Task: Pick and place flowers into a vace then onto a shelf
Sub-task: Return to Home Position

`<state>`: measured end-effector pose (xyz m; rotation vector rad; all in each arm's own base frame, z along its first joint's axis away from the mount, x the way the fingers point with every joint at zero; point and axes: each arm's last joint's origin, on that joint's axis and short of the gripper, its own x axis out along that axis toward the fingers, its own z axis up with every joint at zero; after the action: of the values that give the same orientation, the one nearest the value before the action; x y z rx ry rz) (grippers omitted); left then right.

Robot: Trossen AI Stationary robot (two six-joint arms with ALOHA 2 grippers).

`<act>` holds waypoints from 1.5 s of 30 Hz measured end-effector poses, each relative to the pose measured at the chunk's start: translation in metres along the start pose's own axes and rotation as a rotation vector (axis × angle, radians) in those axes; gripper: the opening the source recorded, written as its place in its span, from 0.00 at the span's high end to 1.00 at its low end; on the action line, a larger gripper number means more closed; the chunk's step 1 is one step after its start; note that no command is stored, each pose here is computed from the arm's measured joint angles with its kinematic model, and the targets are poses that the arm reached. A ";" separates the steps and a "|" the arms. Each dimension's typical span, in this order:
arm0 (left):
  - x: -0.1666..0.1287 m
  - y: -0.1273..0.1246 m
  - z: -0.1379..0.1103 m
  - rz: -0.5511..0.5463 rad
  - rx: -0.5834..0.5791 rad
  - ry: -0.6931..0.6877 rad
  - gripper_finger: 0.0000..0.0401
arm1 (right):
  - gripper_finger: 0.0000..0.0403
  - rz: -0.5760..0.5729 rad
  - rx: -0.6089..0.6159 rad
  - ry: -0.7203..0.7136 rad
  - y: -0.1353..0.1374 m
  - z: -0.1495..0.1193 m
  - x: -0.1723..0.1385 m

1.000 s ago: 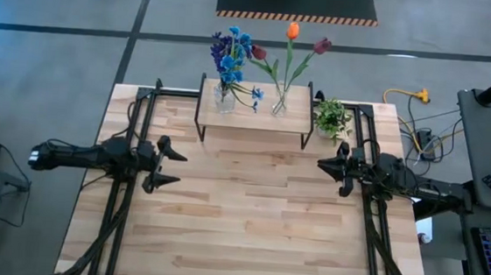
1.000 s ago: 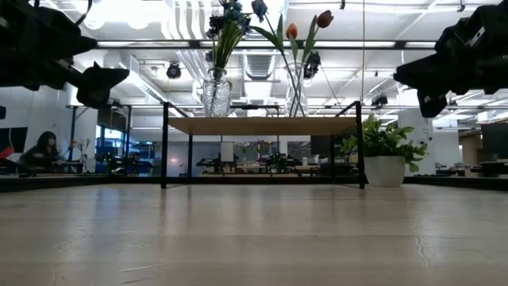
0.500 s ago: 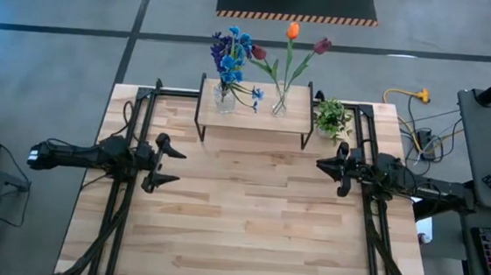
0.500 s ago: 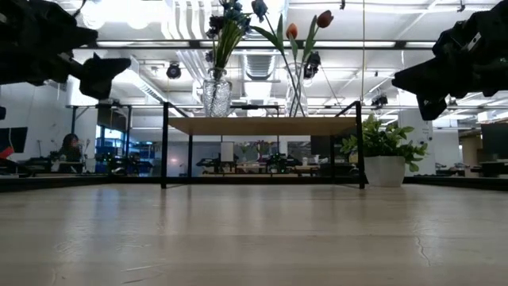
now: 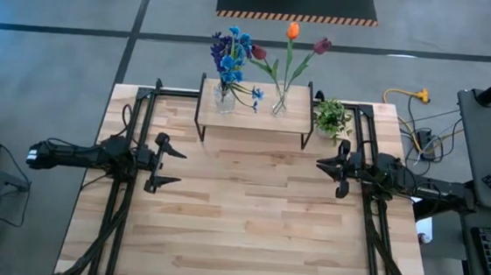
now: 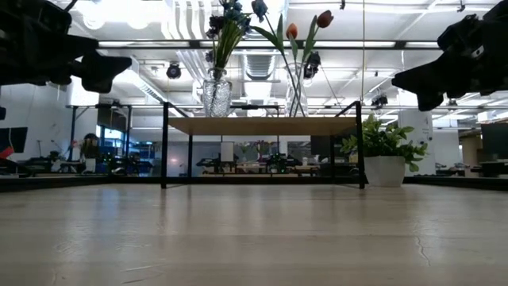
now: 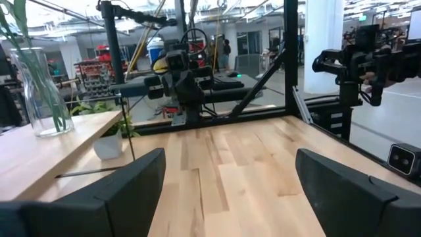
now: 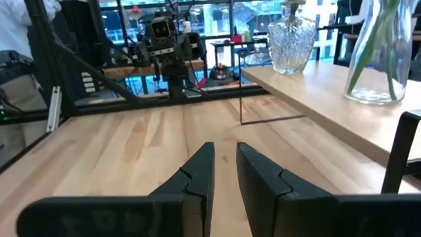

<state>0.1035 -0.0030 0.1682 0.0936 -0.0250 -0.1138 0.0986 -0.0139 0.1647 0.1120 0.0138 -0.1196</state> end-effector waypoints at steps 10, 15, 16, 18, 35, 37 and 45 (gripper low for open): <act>0.000 0.000 0.000 0.000 -0.006 -0.001 0.20 | 0.86 0.130 -0.024 0.000 0.006 0.001 0.000; 0.000 0.000 0.000 0.000 -0.006 -0.002 0.20 | 0.86 0.071 -0.029 0.006 0.011 -0.001 0.000; 0.000 0.000 0.000 0.000 -0.006 -0.001 0.20 | 0.86 0.065 -0.030 0.005 0.012 -0.001 0.000; 0.000 0.000 0.000 0.000 -0.006 -0.002 0.20 | 0.86 0.066 -0.039 0.002 0.014 -0.001 0.000; 0.001 0.000 0.000 0.000 -0.007 0.005 0.20 | 0.86 0.065 -0.013 0.006 0.014 -0.001 0.000; 0.001 0.000 -0.001 -0.001 -0.007 0.006 0.20 | 0.86 0.065 -0.012 0.006 0.014 -0.001 0.000; 0.001 0.000 -0.001 -0.001 -0.008 0.012 0.20 | 0.86 0.067 -0.012 0.006 0.014 -0.001 0.000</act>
<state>0.1044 -0.0030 0.1672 0.0864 -0.0125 -0.1144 0.1001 0.0005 0.1649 0.1009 0.0170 -0.0523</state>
